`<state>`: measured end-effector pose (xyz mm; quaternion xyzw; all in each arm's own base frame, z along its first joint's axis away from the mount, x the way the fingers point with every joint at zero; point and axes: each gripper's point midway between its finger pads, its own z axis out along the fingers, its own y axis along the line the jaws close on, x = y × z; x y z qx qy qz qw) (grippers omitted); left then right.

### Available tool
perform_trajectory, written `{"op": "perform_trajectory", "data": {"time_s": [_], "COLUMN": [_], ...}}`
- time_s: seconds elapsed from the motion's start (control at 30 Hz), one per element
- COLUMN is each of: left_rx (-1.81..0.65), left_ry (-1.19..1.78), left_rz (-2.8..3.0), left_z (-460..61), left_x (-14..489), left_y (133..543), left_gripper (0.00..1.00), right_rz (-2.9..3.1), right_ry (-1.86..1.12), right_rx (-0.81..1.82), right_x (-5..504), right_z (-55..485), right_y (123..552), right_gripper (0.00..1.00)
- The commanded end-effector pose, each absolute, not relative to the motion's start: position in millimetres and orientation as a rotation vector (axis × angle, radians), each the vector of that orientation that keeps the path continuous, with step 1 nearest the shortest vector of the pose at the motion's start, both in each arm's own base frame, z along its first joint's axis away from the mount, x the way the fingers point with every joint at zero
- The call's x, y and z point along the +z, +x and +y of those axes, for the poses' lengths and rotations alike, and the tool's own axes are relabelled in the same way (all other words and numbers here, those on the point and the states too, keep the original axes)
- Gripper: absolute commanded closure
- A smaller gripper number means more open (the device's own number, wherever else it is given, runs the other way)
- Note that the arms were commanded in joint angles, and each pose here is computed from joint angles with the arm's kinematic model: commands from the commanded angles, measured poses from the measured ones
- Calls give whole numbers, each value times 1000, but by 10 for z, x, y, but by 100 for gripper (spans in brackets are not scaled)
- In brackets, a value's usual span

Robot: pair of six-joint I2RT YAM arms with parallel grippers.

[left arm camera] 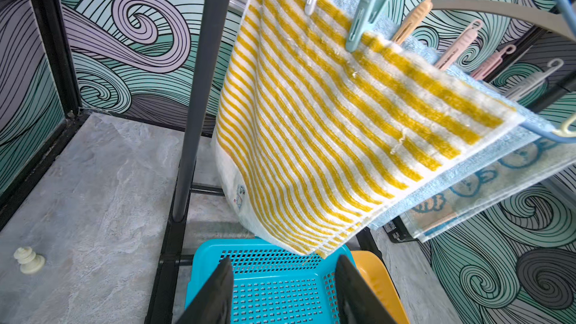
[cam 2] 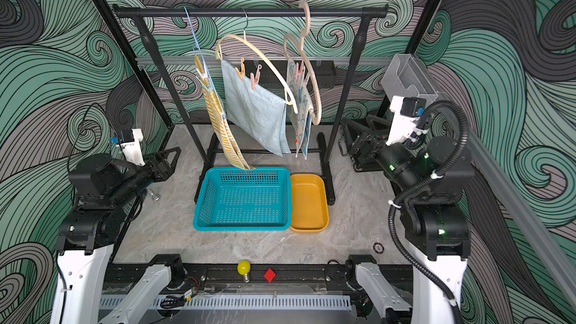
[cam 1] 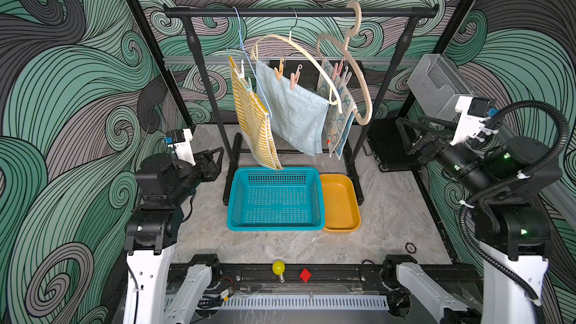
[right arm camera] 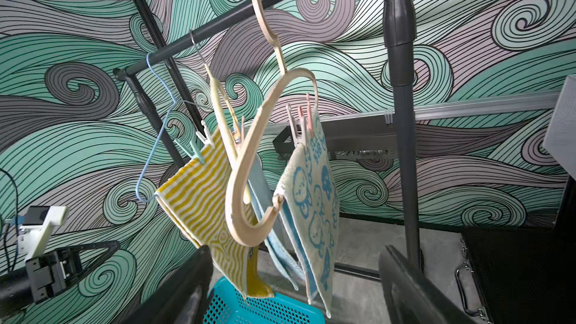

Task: Remove the clothespins securing towels to the hanger
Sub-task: Pick up the hanger from the clothesline.

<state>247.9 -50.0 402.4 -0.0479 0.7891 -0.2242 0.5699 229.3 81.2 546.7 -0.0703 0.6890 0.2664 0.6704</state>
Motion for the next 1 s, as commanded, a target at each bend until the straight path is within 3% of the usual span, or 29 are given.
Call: {"op": "perform_trajectory", "data": {"time_s": [0.0, 0.67, 0.97], "left_rx": [-564, -605, -603], "left_ry": [-44, -31, -20], "left_rz": [1881, 1874, 1882], "left_z": [-613, -666, -675], "left_x": [4054, 4106, 4071], "left_y": [2414, 2449, 2443], "left_gripper": [48, 48, 48], "right_rz": [1606, 1653, 1674], "right_ry": [-184, -312, -291], "right_rx": [706, 656, 518], "right_x": [5448, 5590, 5553], "right_z": [954, 1454, 1461], "right_y": [2320, 2699, 2879], "right_gripper": [18, 24, 36]}}
